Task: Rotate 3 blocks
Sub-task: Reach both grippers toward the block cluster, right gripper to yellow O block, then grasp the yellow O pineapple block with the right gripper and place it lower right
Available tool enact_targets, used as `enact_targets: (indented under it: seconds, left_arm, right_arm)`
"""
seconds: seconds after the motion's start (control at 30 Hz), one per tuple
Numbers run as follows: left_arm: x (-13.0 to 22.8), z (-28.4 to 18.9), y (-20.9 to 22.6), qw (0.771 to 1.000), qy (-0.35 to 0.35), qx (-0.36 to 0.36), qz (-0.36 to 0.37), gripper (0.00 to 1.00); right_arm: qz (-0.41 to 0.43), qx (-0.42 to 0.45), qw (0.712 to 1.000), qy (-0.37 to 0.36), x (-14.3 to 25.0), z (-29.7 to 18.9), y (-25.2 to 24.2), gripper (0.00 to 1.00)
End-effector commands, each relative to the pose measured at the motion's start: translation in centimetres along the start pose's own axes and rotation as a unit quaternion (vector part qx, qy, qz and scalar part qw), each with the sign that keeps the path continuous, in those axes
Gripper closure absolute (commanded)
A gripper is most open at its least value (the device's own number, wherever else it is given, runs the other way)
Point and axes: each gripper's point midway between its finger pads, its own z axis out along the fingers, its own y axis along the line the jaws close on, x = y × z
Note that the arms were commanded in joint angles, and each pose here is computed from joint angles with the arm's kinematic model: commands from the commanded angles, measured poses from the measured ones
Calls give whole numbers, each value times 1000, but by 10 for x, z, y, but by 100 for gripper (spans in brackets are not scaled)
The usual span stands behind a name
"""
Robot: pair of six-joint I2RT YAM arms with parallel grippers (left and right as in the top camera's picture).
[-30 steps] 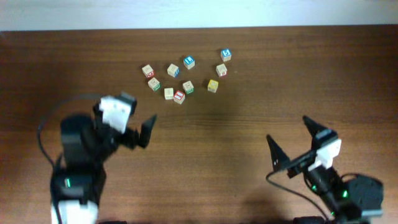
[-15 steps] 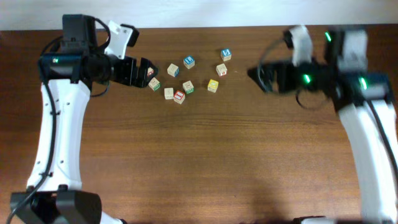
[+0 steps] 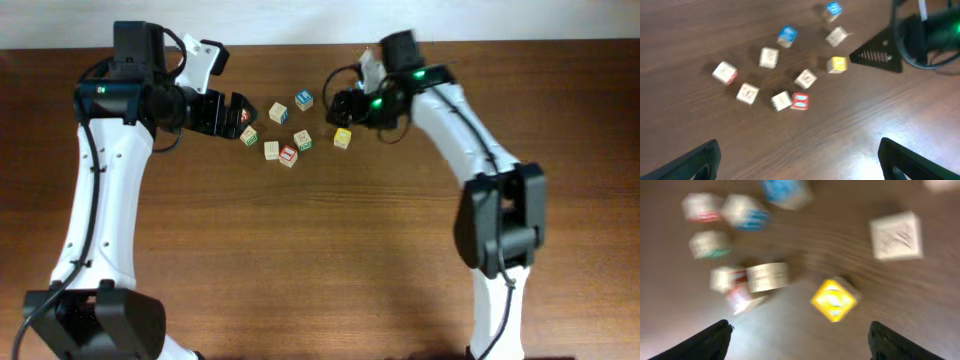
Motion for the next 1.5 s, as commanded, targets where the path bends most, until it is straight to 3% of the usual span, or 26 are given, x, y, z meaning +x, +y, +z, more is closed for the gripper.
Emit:
enact_targets:
  seconds: [0.0, 0.1, 0.67, 0.97, 1.2, 1.47]
  left_arm:
    - [10, 8, 47, 987, 29, -123, -99, 1]
    - [24, 13, 74, 969, 50, -194, -147, 1]
    - [39, 41, 85, 965, 87, -194, -156, 1]
    - [39, 41, 85, 965, 87, -194, -156, 1]
    - [39, 41, 85, 965, 87, -194, -156, 1]
    - [39, 41, 85, 965, 87, -194, -156, 1]
  right_arm:
    - [80, 177, 979, -66, -9, 11, -30, 16]
    - [77, 204, 973, -77, -5, 24, -26, 22]
    - [83, 222, 970, -49, 13, 50, -37, 65]
    - [92, 258, 961, 31, 54, 42, -50, 69]
    - [109, 268, 948, 134, 102, 29, -52, 69]
    - [124, 292, 915, 249, 157, 2, -47, 67]
